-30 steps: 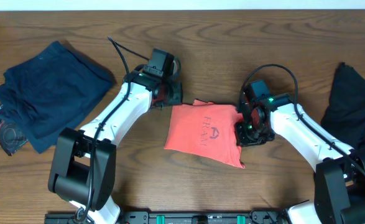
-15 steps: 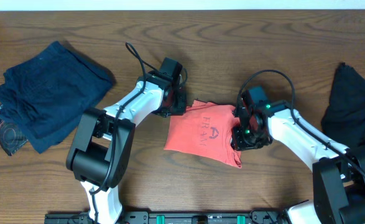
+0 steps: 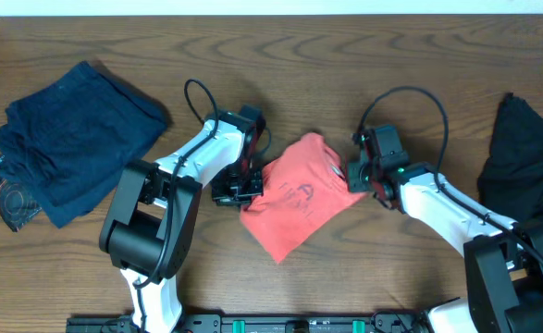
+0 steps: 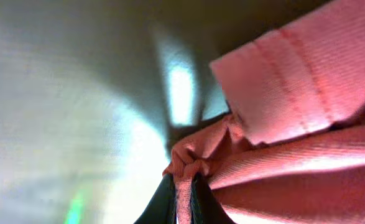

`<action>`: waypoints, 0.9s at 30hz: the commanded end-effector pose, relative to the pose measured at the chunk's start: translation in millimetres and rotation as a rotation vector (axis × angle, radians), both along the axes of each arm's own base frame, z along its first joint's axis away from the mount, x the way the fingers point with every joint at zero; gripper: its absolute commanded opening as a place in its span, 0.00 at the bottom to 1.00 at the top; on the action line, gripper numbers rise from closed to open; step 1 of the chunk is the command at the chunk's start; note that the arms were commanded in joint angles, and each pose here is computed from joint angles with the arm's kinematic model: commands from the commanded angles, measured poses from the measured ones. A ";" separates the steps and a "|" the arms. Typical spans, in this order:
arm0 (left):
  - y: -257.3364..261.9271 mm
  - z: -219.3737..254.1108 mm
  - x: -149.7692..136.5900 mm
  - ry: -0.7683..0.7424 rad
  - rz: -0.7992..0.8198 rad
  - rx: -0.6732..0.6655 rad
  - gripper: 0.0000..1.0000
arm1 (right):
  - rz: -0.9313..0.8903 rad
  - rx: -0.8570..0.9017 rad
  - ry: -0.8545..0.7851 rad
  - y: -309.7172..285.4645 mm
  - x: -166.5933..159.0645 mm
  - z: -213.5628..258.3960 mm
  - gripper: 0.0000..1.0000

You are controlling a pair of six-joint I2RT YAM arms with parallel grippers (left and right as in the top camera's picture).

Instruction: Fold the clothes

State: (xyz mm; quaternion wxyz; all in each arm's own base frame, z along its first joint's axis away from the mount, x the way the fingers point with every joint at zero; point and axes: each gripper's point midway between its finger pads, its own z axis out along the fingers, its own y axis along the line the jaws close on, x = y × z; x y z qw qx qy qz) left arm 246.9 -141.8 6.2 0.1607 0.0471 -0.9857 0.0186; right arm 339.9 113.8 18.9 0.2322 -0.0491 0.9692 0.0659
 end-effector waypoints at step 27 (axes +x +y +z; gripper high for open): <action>-81.7 63.8 112.2 -0.604 -0.468 -0.580 0.97 | -0.106 -0.138 0.161 -54.4 -8.5 41.2 0.55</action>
